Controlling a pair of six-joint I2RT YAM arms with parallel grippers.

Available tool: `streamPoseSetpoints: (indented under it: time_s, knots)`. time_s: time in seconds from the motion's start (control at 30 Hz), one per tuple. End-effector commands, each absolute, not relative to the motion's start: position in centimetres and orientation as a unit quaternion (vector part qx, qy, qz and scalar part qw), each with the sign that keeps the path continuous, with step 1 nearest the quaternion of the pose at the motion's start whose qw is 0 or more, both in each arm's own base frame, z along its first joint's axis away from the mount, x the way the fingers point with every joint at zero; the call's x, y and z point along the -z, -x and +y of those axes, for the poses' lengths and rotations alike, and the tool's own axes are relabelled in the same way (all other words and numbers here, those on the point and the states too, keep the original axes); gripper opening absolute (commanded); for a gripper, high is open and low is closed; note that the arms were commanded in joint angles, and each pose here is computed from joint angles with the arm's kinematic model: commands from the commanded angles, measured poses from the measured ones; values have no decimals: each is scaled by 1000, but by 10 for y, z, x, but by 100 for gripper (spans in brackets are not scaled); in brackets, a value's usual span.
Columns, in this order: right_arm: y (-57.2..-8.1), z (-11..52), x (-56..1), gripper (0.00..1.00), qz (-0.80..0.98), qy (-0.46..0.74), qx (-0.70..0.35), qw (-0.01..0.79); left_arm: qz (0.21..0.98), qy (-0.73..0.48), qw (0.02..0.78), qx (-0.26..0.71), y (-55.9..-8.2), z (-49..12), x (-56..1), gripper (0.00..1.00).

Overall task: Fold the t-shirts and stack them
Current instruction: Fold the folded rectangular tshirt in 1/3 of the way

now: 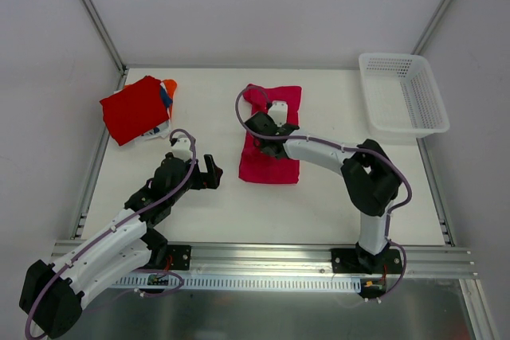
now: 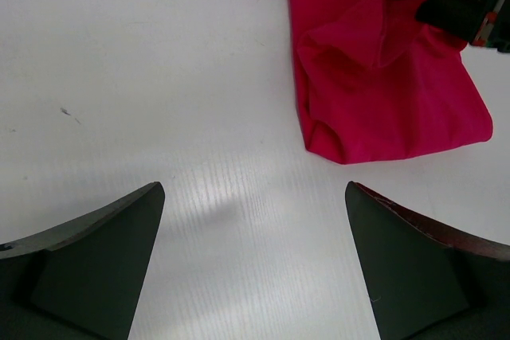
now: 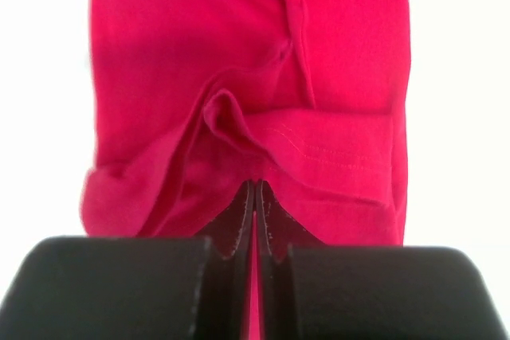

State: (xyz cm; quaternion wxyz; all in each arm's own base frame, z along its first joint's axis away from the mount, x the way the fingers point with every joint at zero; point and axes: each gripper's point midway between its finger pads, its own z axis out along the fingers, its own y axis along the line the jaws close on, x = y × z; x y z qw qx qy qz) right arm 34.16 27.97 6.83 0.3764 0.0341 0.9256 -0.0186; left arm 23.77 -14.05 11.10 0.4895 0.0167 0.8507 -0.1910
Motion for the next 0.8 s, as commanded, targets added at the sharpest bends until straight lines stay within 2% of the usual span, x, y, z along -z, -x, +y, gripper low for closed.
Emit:
streamPoseSetpoints:
  time_s: [0.0,0.3,0.6,0.63,0.67,0.7,0.73,0.77]
  knots:
    - [-373,286,-103,0,912,-37,1,409,843,-14,496,208,-241,-146,-116,99]
    - [-428,288,-129,0,901,-37,5,433,844,-16,494,209,-240,-147,-115,99]
    - [-463,280,-81,2,915,-58,31,398,847,-17,488,211,-239,-148,-112,99]
    - [-462,279,-77,9,917,-60,32,394,848,-17,487,210,-239,-148,-111,99]
    - [-462,276,-71,21,918,-64,41,390,848,-18,486,209,-240,-148,-110,99]
    - [-458,272,-66,69,919,-67,49,385,850,-17,484,207,-240,-148,-109,99]
    - [-458,268,-64,94,918,-72,57,385,851,-18,483,207,-240,-149,-108,99]
    - [-457,264,-63,99,918,-75,65,384,852,-18,481,206,-240,-149,-107,99]
